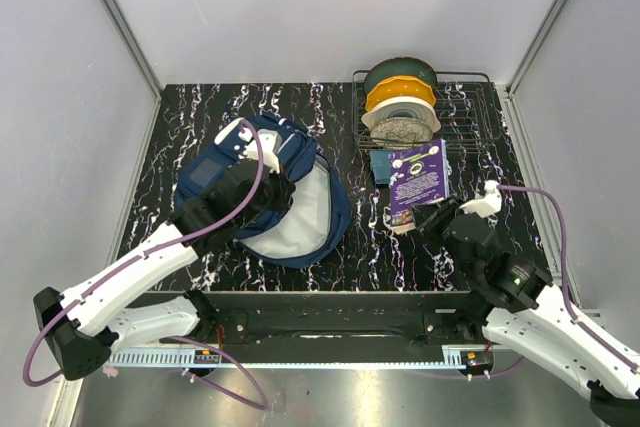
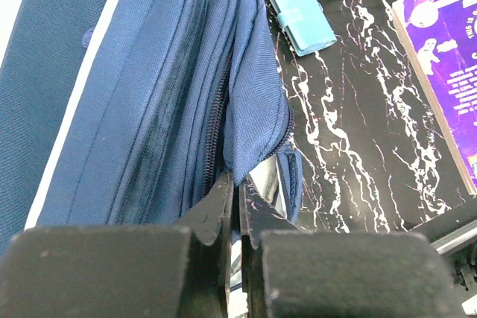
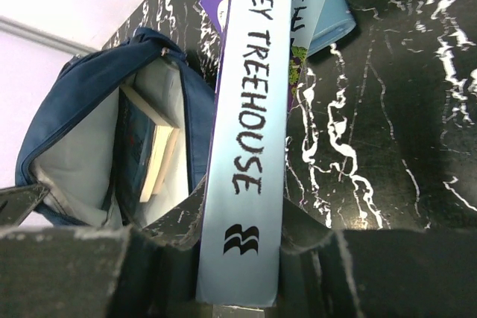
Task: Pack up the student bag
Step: Place the book in the student bag.
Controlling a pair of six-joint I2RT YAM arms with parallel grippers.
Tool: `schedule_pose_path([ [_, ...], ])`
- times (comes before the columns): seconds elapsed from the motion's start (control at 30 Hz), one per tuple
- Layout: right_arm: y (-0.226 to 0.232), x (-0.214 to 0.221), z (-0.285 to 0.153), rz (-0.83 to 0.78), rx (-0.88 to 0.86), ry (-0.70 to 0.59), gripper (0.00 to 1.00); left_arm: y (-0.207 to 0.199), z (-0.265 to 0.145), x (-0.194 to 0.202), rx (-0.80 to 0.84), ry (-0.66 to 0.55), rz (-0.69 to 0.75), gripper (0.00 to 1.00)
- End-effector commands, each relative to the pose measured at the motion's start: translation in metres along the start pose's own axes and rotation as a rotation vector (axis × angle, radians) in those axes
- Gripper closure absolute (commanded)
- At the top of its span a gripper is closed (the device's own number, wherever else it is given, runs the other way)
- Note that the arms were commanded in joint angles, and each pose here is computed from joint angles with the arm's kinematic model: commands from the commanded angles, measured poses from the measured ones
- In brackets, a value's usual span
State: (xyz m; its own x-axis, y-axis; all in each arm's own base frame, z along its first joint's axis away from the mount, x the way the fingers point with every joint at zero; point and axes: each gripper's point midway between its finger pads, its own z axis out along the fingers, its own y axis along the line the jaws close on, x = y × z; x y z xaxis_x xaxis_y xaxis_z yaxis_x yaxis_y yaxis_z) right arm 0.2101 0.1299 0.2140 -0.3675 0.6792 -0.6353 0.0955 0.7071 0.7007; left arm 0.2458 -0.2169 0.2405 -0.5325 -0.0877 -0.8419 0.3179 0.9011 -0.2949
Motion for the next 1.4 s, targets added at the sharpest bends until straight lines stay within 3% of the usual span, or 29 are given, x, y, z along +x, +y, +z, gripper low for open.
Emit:
schedule_pose_path([
  [0.0, 0.056, -0.006, 0.001, -0.005, -0.194, 0.015, 0.91, -0.004, -0.027, -0.079, -0.016, -0.249, -0.044, 1.00],
  [0.13, 0.090, 0.013, 0.003, -0.058, -0.325, 0.118, 0.94, 0.028, -0.045, -0.094, -0.171, -0.278, -0.019, 1.00],
  [0.3, 0.121, 0.040, 0.000, -0.076, -0.440, 0.271, 0.96, 0.040, -0.066, -0.117, -0.201, -0.347, -0.024, 1.00],
  [0.57, 0.183, 0.077, -0.034, 0.064, -0.788, 0.544, 0.99, 0.045, -0.073, -0.133, -0.258, -0.353, -0.011, 1.00],
  [0.73, 0.190, 0.103, -0.024, 0.149, -0.773, 0.690, 1.00, 0.042, -0.073, -0.137, -0.246, -0.358, -0.001, 1.00],
  [0.87, 0.207, 0.109, -0.022, 0.250, -0.855, 0.742, 1.00, 0.037, -0.070, -0.137, -0.224, -0.347, 0.012, 1.00],
  [1.0, 0.210, 0.130, 0.000, 0.313, -0.824, 0.806, 1.00, 0.034, -0.079, -0.142, -0.200, -0.372, -0.013, 1.00],
  [1.17, 0.228, 0.139, 0.020, 0.344, -0.879, 0.821, 1.00, 0.029, -0.085, -0.142, -0.155, -0.391, -0.046, 1.00],
  [1.37, 0.220, 0.163, 0.069, 0.359, -0.763, 0.776, 1.00, 0.030, -0.101, -0.151, -0.143, -0.433, -0.053, 1.00],
])
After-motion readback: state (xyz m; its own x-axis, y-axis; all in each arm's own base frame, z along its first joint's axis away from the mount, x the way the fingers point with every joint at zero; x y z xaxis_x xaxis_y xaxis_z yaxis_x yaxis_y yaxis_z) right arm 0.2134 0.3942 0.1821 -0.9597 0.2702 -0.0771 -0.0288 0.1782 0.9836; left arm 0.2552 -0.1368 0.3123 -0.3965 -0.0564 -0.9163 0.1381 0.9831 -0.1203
